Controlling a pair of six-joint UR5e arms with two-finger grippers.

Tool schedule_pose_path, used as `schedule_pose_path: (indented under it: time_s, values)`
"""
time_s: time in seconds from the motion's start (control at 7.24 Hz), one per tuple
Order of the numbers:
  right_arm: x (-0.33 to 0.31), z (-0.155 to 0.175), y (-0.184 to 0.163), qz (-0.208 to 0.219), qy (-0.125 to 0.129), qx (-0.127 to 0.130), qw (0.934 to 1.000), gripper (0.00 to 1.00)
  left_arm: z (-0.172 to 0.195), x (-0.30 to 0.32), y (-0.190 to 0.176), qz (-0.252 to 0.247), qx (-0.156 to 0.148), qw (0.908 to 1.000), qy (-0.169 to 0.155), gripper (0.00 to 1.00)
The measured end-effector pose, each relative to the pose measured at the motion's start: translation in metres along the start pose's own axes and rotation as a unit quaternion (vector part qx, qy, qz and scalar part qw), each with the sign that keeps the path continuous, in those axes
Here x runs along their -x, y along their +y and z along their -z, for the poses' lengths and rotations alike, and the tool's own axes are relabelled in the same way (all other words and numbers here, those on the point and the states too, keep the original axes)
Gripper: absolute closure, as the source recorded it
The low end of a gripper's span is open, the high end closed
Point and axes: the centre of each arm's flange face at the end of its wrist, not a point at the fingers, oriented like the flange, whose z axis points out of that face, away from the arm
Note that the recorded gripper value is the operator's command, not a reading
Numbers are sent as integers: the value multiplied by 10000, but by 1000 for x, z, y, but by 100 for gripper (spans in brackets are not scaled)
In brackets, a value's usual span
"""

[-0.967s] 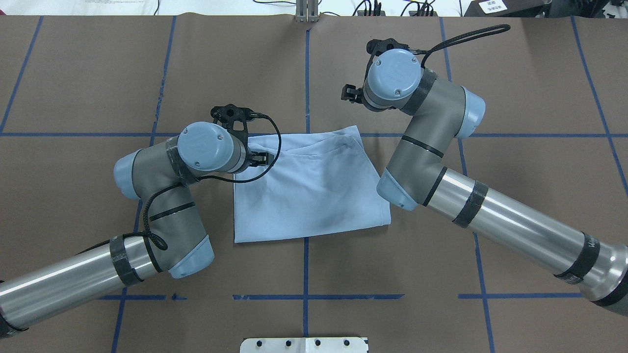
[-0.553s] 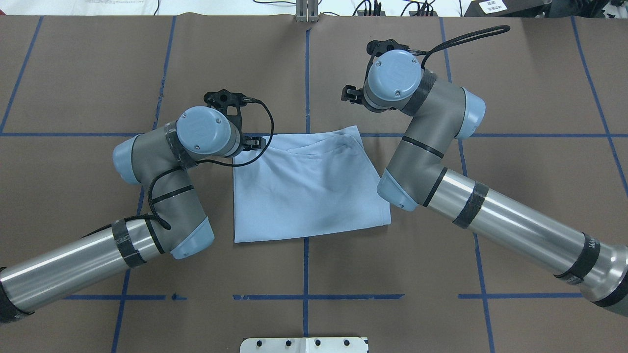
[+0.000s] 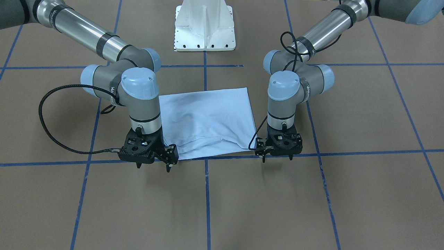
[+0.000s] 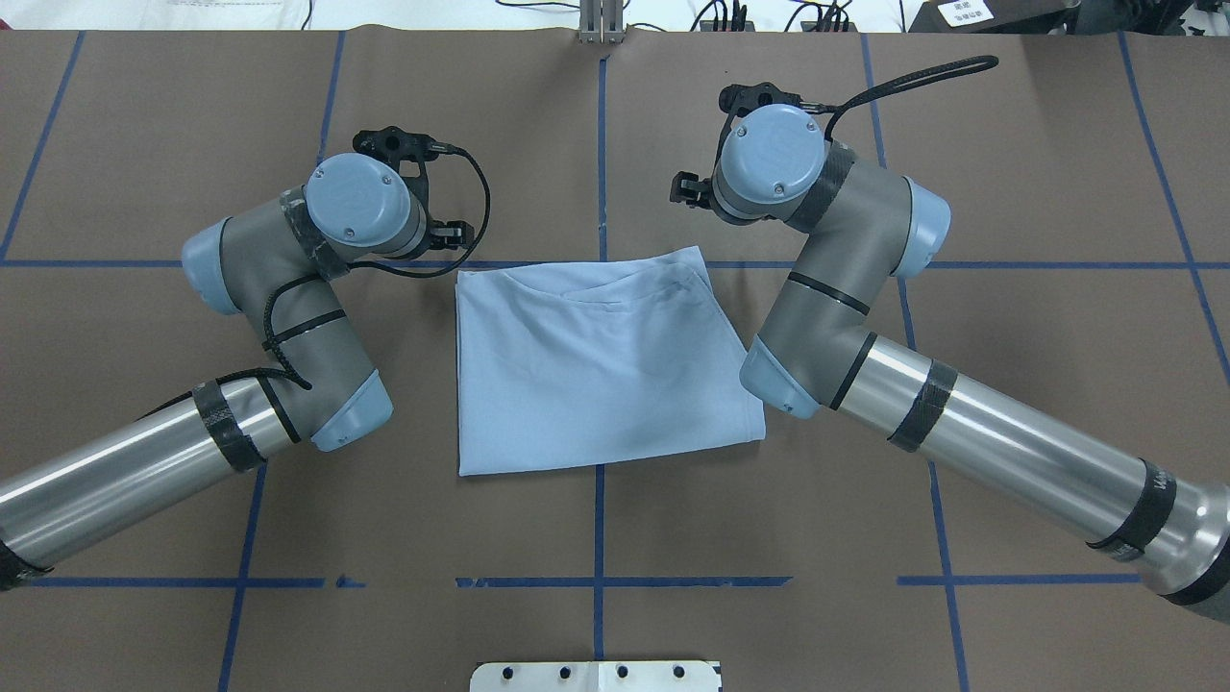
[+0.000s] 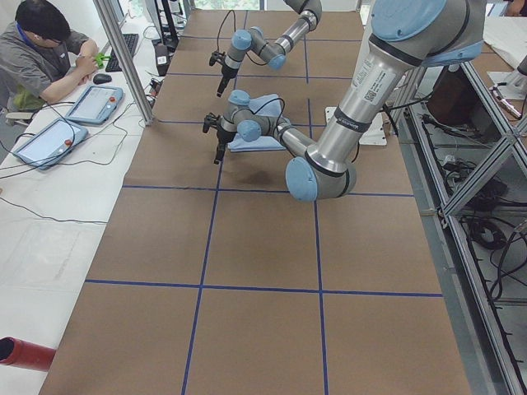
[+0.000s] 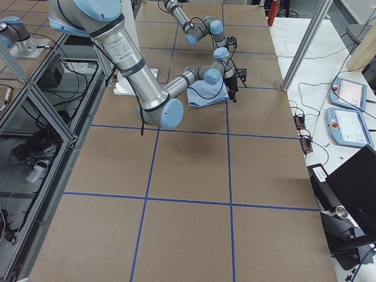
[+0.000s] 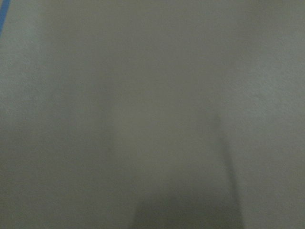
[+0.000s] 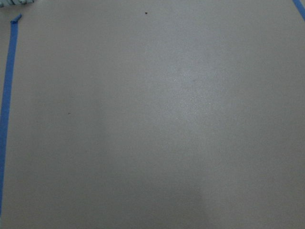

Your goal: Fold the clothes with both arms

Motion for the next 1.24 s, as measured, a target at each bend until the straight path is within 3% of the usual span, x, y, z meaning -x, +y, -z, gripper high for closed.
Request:
schedule_pose_path:
  time_s: [0.28, 0.55, 0.83, 1.24]
  values:
    - [0, 1, -1, 91, -12, 83, 9999, 0, 30, -4, -7, -131, -119, 9996, 236, 0]
    - [-28, 11, -23, 372, -62, 360, 9986, 0, 69, 17, -10, -413, -156, 9979, 479, 0]
    - [-99, 43, -58, 861, -27, 646, 9942, 0, 122, 59, -13, -803, -166, 9953, 521, 0]
    - [-244, 106, -103, 1648, 75, 1117, 9800, 0, 193, 162, -16, -1455, -78, 9879, 531, 0]
